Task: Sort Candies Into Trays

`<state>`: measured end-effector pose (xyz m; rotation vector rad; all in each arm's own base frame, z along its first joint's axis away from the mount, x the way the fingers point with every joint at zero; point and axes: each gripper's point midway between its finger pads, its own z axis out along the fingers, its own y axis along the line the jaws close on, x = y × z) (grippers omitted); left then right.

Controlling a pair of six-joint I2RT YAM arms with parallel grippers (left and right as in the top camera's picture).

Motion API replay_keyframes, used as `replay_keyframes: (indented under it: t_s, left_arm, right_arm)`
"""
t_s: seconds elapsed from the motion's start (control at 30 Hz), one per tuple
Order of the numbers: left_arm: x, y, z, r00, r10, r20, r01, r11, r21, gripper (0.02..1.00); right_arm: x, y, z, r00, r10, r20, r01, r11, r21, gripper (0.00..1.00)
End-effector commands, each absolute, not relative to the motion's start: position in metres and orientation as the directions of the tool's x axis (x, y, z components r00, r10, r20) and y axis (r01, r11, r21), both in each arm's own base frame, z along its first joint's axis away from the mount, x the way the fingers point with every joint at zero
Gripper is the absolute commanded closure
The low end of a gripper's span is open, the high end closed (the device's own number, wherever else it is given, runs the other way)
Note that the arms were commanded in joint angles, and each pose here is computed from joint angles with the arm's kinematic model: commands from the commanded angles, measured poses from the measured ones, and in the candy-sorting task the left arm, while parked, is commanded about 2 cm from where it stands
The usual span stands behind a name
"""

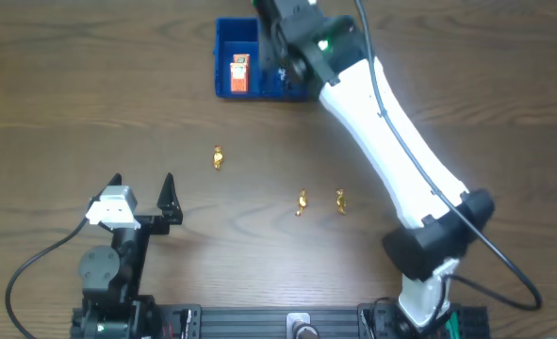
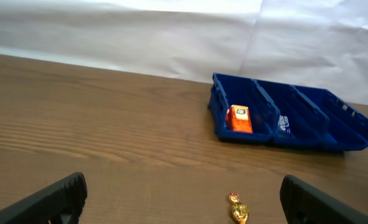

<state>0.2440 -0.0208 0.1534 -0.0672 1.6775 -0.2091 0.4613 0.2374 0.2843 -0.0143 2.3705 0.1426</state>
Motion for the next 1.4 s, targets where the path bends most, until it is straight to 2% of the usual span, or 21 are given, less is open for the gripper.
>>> replay_keyframes:
  t_s: [0.03, 0.17, 0.33, 0.53, 0.7, 0.73, 0.77, 0.8, 0.83, 0.9, 1.03, 1.13, 1.3, 1.4]
  left_arm:
    - [0.243, -0.023, 0.138, -0.167, -0.158, -0.973, 0.084, 0.981, -0.174, 0.02]
    - [0.243, -0.023, 0.138, -0.167, -0.158, -0.973, 0.083, 0.981, -0.174, 0.02]
    - [0.243, -0.023, 0.138, -0.167, -0.158, -0.973, 0.084, 0.981, -0.174, 0.02]
    - [0.243, -0.023, 0.138, -0.167, -0.158, -0.973, 0.084, 0.981, -0.174, 0.02]
    - [0.243, -0.023, 0.138, -0.167, -0.158, -0.973, 0.084, 0.981, -0.174, 0.02]
    - [0.243, -0.023, 0.138, -0.167, -0.158, -0.973, 0.084, 0.981, -0.174, 0.02]
    - [0.243, -0.023, 0.138, -0.167, -0.158, -0.973, 0.084, 0.981, -0.174, 0.023]
    - [0.243, -0.023, 0.138, -0.167, -0.158, -0.973, 0.084, 0.981, -0.174, 0.02]
    - [0.243, -0.023, 0.138, -0.167, -0.158, -0.973, 0.084, 0.981, -0.174, 0.02]
    - [0.243, -0.023, 0.138, -0.167, -0.158, -0.973, 0.084, 0.981, -0.174, 0.02]
    - [0.243, -0.023, 0.137, -0.168, -0.158, -0.973, 0.084, 0.981, -0.174, 0.02]
    - [0.243, -0.023, 0.138, -0.167, -0.158, -0.973, 0.084, 0.981, -0.174, 0.02]
    - [0.243, -0.023, 0.137, -0.168, -0.158, -0.973, 0.084, 0.981, -0.174, 0.02]
    - [0.243, -0.023, 0.138, -0.167, -0.158, -0.973, 0.084, 0.981, -0.174, 0.02]
  right_arm:
    - [0.513, 0.238, 0.209, -0.755, -0.003, -0.655, -0.019, 1.0, 0.017, 0.722]
    - [0.536, 0.238, 0.164, -0.776, 0.01, -0.631, -0.003, 1.0, 0.019, 0.722]
    - [0.544, 0.239, 0.133, -0.802, 0.035, -0.596, 0.007, 0.999, 0.05, 0.717]
    - [0.546, 0.236, 0.124, -0.811, 0.045, -0.583, 0.021, 0.999, 0.047, 0.706]
    - [0.544, 0.235, 0.122, -0.816, 0.041, -0.576, 0.021, 0.999, 0.042, 0.66]
    - [0.543, 0.234, 0.122, -0.818, 0.04, -0.574, 0.022, 0.999, 0.04, 0.625]
    - [0.543, 0.234, 0.121, -0.82, 0.039, -0.571, 0.021, 0.999, 0.038, 0.472]
    - [0.542, 0.234, 0.121, -0.82, 0.037, -0.571, 0.02, 0.999, 0.036, 0.253]
    - [0.542, 0.234, 0.121, -0.821, 0.031, -0.57, 0.015, 0.999, 0.032, 0.143]
    - [0.542, 0.235, 0.121, -0.822, 0.029, -0.569, 0.014, 0.999, 0.032, 0.001]
    - [0.537, 0.236, 0.124, -0.827, 0.024, -0.562, 0.007, 0.999, 0.032, 0.003]
    - [0.525, 0.242, 0.141, -0.831, 0.012, -0.556, -0.015, 0.999, 0.044, 0.003]
    - [0.474, 0.273, 0.184, -0.85, -0.05, -0.525, -0.111, 0.99, 0.084, 0.001]
    - [0.437, 0.294, 0.185, -0.878, -0.08, -0.472, -0.132, 0.988, 0.079, 0.003]
